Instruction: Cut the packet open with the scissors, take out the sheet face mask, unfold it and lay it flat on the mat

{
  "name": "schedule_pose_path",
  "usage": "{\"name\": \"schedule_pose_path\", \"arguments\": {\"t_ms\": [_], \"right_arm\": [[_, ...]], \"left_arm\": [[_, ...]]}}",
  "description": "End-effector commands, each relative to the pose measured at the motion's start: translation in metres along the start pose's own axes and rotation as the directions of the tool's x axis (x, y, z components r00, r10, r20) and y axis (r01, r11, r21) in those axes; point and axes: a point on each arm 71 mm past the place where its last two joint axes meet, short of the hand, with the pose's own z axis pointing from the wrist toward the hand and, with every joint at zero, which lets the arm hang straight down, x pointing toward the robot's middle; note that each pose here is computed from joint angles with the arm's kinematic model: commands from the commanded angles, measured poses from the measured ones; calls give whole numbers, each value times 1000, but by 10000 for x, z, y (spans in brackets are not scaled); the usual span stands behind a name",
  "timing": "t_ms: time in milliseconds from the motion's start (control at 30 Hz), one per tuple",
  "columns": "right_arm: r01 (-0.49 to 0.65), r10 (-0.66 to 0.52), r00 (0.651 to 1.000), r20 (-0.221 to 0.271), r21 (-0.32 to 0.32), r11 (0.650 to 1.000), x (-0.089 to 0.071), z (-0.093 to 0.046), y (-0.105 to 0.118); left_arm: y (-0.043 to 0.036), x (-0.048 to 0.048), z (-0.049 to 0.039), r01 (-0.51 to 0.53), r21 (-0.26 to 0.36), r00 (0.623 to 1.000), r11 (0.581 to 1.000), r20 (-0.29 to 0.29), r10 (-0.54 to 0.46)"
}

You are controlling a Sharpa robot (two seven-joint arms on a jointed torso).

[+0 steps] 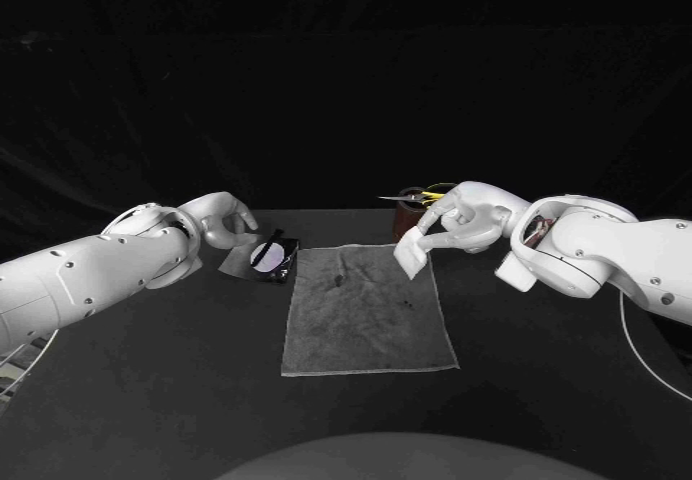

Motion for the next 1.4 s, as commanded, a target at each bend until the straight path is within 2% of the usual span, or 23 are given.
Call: {"name": "schedule_pose_path", "arguments": {"t_ms": [33, 100, 233, 267, 400, 567, 700, 767, 900, 1000, 1133, 1400], "right_arm": [[-32, 31, 999, 26, 15, 999, -2, 35, -5], [-57, 57, 998, 27, 23, 998, 22, 60, -6], [-112, 111, 993, 27, 40, 993, 86, 109, -15], [-124, 123, 992, 28, 44, 991, 95, 118, -17], [-206, 204, 978, 35, 68, 976, 150, 169, -26], [-277, 275, 961, 43, 78, 958, 199, 202, -7], [-318, 315, 948, 54, 78, 945, 225, 219, 16], [-341, 337, 940, 58, 75, 937, 245, 230, 37], [-361, 358, 932, 57, 72, 930, 275, 243, 69], [-371, 368, 928, 55, 74, 926, 296, 258, 89], [-377, 373, 926, 56, 81, 923, 311, 276, 97], [-379, 376, 926, 47, 91, 921, 337, 308, 113]], "left_arm": [[-241, -83, -55, 232, 175, 967, 957, 68, -246], [-366, -81, -104, 297, 223, 947, 929, 53, -316], [-591, -43, -183, 421, 275, 898, 864, 6, -439], [-627, -33, -195, 438, 281, 890, 854, -4, -456], [-853, 41, -266, 516, 312, 849, 797, -64, -525], [-1059, 133, -310, 589, 315, 802, 744, -117, -585], [-1165, 220, -302, 641, 285, 764, 712, -150, -628], [-1206, 292, -291, 669, 260, 741, 697, -164, -651], [-1254, 391, -279, 700, 236, 713, 675, -177, -678], [-1304, 447, -278, 712, 241, 700, 659, -187, -689], [-1375, 475, -286, 711, 271, 701, 649, -192, -687], [-1507, 495, -300, 675, 338, 732, 656, -191, -654]]}}
